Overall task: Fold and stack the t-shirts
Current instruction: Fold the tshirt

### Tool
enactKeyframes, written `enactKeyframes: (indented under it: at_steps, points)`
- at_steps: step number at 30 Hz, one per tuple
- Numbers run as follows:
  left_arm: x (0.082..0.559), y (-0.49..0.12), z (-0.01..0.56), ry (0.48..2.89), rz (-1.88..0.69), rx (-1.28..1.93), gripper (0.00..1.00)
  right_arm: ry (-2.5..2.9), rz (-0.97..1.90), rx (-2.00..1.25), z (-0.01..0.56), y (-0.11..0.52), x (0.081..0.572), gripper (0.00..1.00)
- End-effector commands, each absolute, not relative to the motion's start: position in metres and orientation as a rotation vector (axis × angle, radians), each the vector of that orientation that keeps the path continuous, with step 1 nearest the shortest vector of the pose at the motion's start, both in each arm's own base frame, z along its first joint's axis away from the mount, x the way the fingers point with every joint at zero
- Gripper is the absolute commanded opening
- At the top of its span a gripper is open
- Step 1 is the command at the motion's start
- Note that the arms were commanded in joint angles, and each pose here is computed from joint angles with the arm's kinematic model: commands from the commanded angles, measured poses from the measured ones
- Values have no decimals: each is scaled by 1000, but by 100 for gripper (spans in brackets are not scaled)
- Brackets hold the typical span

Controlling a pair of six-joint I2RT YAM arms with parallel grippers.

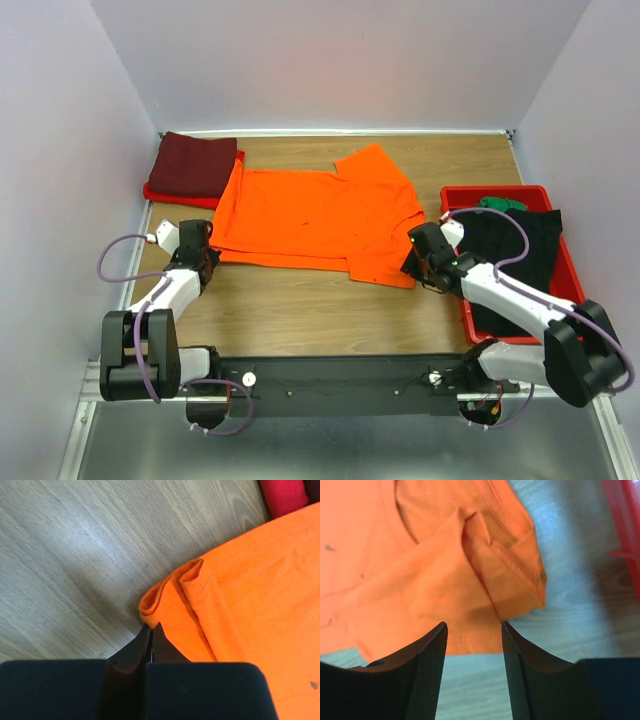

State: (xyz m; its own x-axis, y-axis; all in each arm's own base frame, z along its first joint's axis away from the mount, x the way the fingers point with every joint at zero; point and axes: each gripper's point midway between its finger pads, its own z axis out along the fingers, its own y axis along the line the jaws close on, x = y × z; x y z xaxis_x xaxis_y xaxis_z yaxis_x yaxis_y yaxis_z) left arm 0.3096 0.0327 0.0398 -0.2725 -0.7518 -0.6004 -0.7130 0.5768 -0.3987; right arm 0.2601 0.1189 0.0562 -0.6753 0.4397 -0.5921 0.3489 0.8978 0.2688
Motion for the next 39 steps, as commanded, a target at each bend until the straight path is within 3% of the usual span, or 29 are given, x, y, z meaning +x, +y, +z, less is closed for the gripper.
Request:
enactKeyframes:
  at_steps: [1, 19, 21, 27, 29, 32, 39]
  points:
    - [314, 37, 45, 2031, -39, -1143, 0, 2414, 83, 550, 47, 115, 270, 54]
    - [320, 34, 47, 2049, -56, -1107, 0, 2513, 147, 546, 23, 119, 241, 56]
    - [319, 34, 48, 2054, -48, -1110, 10, 2513, 161, 541, 23, 122, 244, 56]
    - [318, 37, 63, 2023, -42, -1118, 29, 2504, 195, 534, 26, 128, 247, 54]
    - [318, 37, 68, 2017, -46, -1118, 32, 2504, 190, 533, 26, 128, 249, 37]
    - [319, 36, 74, 2004, -62, -1115, 33, 2500, 203, 524, 29, 131, 253, 23]
    - [328, 40, 74, 1997, -36, -1132, 33, 2475, 221, 513, 40, 136, 263, 12]
